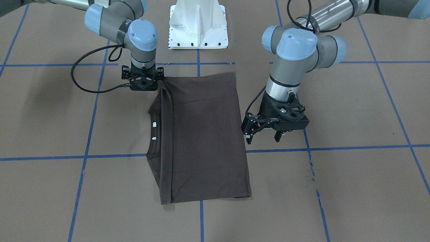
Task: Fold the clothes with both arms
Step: 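Fold the side edge inward with the right gripper and release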
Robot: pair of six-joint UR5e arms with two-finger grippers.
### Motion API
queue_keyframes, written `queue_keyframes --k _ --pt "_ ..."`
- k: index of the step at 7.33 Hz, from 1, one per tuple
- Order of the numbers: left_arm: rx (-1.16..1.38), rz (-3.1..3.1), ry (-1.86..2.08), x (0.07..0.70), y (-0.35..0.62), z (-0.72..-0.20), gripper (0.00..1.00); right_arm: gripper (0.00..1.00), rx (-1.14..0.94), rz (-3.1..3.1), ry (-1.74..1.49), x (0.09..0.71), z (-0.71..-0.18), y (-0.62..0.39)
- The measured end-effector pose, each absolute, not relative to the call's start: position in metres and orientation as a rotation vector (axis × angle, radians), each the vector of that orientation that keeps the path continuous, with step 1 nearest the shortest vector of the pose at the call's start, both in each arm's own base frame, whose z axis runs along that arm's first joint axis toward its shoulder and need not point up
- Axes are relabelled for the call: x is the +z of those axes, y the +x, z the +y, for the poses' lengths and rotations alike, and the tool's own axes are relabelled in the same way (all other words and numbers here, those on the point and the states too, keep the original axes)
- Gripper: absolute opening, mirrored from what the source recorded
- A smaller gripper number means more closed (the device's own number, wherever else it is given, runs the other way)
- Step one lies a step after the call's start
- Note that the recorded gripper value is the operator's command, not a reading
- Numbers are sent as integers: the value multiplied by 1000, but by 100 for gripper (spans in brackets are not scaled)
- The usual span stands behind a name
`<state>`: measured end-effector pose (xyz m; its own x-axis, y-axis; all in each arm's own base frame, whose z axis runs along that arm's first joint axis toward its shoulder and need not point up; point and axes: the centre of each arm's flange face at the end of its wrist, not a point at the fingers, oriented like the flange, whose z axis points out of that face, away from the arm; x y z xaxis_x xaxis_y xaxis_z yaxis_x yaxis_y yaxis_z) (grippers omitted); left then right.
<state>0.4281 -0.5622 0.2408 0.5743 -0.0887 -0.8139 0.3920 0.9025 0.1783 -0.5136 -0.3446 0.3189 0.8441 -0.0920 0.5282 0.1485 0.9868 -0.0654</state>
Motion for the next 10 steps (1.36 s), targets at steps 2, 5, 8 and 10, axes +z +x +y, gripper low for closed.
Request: queue_keyframes --k 2,5,8,10 --pt "-284 919 362 241 428 -562 100 100 -129 -619 -60 292 -349 -505" --pt "-279 915 364 244 428 -562 100 100 -124 -722 12 253 -380 -532" --pt "-279 914 365 244 428 -562 100 100 -126 -699 -13 253 -391 -563" --pt "-279 915 364 244 428 -562 100 100 -136 -657 -51 271 -381 -570"
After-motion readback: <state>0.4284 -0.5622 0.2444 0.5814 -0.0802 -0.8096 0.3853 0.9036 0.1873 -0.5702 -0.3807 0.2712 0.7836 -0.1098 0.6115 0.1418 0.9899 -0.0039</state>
